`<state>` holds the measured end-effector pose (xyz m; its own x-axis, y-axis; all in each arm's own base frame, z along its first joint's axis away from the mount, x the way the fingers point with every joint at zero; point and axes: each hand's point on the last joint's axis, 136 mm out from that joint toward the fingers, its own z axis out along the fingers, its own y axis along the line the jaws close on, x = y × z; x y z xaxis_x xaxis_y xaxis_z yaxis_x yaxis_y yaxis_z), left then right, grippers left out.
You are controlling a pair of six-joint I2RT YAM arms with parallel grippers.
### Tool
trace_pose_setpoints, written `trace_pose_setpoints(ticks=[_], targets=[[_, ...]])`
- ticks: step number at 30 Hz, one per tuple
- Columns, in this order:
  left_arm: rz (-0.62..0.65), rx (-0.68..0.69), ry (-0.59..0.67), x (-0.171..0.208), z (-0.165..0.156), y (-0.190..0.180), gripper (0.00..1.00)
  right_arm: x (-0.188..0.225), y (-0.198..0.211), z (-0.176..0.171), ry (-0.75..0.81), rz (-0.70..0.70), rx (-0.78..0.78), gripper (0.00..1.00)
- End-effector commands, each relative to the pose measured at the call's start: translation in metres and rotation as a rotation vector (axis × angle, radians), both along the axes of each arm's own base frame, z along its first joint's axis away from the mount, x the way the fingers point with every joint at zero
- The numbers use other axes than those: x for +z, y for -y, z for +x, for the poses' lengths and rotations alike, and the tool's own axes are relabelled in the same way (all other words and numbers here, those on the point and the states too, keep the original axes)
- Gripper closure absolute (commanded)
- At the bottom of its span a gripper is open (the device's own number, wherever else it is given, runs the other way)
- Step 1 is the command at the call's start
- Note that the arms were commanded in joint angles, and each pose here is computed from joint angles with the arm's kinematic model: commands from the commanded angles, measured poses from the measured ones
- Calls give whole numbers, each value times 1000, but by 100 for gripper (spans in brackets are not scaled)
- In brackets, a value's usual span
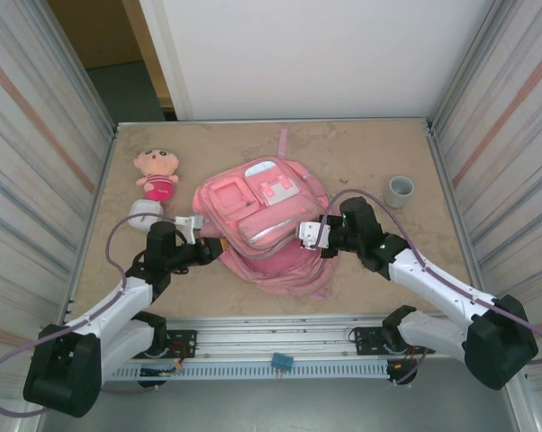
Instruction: Pack books, pencil case, and school supplies into a backpack
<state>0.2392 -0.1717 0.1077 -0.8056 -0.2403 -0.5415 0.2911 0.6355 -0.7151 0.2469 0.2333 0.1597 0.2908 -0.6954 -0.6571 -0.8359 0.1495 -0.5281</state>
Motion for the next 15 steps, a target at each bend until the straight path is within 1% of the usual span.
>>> trace_pose_setpoints(ticks=[1,5,9,15], targets=[[-34,-50,-14,3,-15,10,90,26,3,27,46,64,-116,100],[-46,-93,-17,7,-24,21,90,29,-1,31,34,91,-138,100],[-63,-133,-13,14,-31,33,90,23,-8,29,35,88,-123,100],[-68,-236,-1,24,-50,60,90,18,-13,31,35,84,-114,100]])
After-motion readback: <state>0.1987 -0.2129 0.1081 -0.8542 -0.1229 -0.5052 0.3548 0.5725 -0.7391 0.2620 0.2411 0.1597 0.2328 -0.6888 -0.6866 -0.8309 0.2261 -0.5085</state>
